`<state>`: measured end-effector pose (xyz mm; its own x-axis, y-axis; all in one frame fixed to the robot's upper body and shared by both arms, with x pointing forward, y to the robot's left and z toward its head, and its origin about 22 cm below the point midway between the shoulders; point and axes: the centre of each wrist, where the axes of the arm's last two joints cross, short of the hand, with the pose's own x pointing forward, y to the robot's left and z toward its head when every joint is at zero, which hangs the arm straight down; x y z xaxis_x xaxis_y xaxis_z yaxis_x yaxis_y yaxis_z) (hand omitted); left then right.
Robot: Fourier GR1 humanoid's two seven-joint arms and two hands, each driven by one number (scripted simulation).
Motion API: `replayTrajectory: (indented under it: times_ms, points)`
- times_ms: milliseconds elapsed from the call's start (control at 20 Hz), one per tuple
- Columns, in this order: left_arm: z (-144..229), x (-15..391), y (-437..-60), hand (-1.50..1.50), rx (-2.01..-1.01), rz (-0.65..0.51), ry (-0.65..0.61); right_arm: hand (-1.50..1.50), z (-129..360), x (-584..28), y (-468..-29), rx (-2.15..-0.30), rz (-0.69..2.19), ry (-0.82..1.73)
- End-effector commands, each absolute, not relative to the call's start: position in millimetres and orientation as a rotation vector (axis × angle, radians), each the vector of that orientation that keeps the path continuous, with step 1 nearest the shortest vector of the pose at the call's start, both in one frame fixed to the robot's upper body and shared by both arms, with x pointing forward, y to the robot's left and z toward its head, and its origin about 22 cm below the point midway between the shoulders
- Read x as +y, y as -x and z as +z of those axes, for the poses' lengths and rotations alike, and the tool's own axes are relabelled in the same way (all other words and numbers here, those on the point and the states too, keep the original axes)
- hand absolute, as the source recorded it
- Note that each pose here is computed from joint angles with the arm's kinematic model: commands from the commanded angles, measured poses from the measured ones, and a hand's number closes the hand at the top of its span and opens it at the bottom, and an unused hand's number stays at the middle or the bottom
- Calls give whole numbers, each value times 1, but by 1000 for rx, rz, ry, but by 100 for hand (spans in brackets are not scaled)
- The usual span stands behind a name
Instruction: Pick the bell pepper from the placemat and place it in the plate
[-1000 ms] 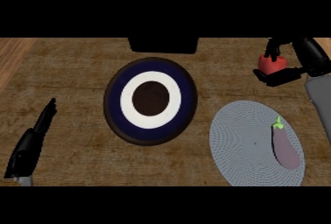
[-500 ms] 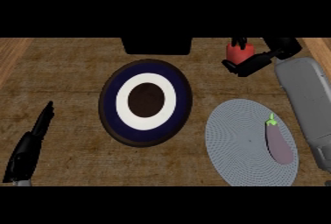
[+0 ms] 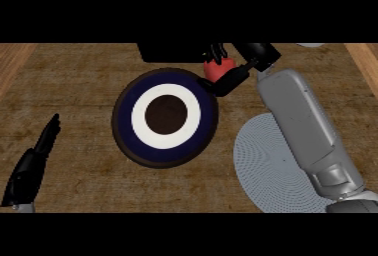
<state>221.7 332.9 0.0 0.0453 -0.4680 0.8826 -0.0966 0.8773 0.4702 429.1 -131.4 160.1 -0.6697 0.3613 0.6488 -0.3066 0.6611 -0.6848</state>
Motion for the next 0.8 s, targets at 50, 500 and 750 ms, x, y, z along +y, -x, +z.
replayTrajectory:
  times_ms: [50,500,750]
  points:
    - [-9,343,-215,0,-1507,-292,-448,150,142,-91,-420,-1961,1146,24]
    - [5,325,-224,0,-1528,-339,-427,150,108,-41,-413,-1804,1208,-92]
    - [4,328,-239,0,-1544,-338,-438,-150,89,-38,-409,-1687,1045,-4]
